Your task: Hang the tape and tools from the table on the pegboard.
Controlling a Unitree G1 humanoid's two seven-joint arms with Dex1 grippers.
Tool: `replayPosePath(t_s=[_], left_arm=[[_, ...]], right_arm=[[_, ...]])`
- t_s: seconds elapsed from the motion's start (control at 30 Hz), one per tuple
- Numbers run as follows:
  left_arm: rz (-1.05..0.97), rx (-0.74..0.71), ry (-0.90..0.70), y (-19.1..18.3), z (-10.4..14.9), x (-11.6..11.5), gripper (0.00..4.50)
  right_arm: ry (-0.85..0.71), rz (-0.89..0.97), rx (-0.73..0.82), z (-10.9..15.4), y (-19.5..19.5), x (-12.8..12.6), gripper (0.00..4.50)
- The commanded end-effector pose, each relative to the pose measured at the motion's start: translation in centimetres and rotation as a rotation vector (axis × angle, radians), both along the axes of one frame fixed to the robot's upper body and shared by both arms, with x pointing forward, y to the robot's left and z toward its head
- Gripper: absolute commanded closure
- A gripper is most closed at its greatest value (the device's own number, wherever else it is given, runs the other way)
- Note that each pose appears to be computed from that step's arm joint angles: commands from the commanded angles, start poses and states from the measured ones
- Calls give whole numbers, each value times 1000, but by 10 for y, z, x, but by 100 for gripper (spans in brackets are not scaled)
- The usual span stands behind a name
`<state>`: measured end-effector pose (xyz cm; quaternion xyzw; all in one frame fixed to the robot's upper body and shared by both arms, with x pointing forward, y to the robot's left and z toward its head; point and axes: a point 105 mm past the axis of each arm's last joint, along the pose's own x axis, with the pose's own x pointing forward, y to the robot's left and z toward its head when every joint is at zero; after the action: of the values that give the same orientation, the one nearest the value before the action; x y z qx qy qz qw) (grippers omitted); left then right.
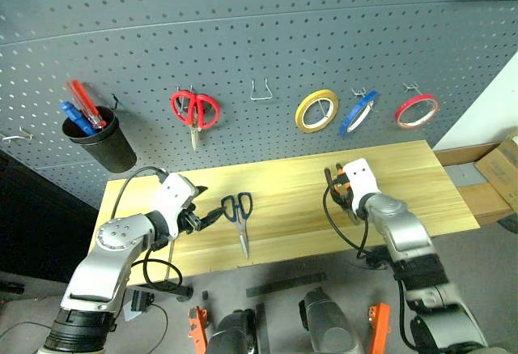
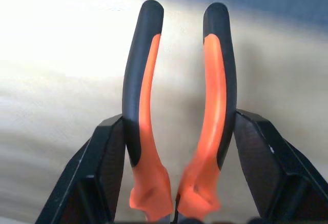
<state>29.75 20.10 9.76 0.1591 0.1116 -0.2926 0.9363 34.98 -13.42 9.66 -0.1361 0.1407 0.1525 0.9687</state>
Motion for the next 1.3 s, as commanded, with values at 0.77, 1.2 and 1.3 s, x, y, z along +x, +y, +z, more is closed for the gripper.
replayPosePath(t_s=[0.77,1.2,1.3], left_arm=[[240,-187,-433,1,93,7,87],[219,-192,-466,-9,101,11,87],[214,-195,-470,-10,103,12,87]], right_arm=[[-944,372,266,261,143,11,183],[-1185,258,88,239,128,41,183],[-1196,250,88,237,128,44,183]])
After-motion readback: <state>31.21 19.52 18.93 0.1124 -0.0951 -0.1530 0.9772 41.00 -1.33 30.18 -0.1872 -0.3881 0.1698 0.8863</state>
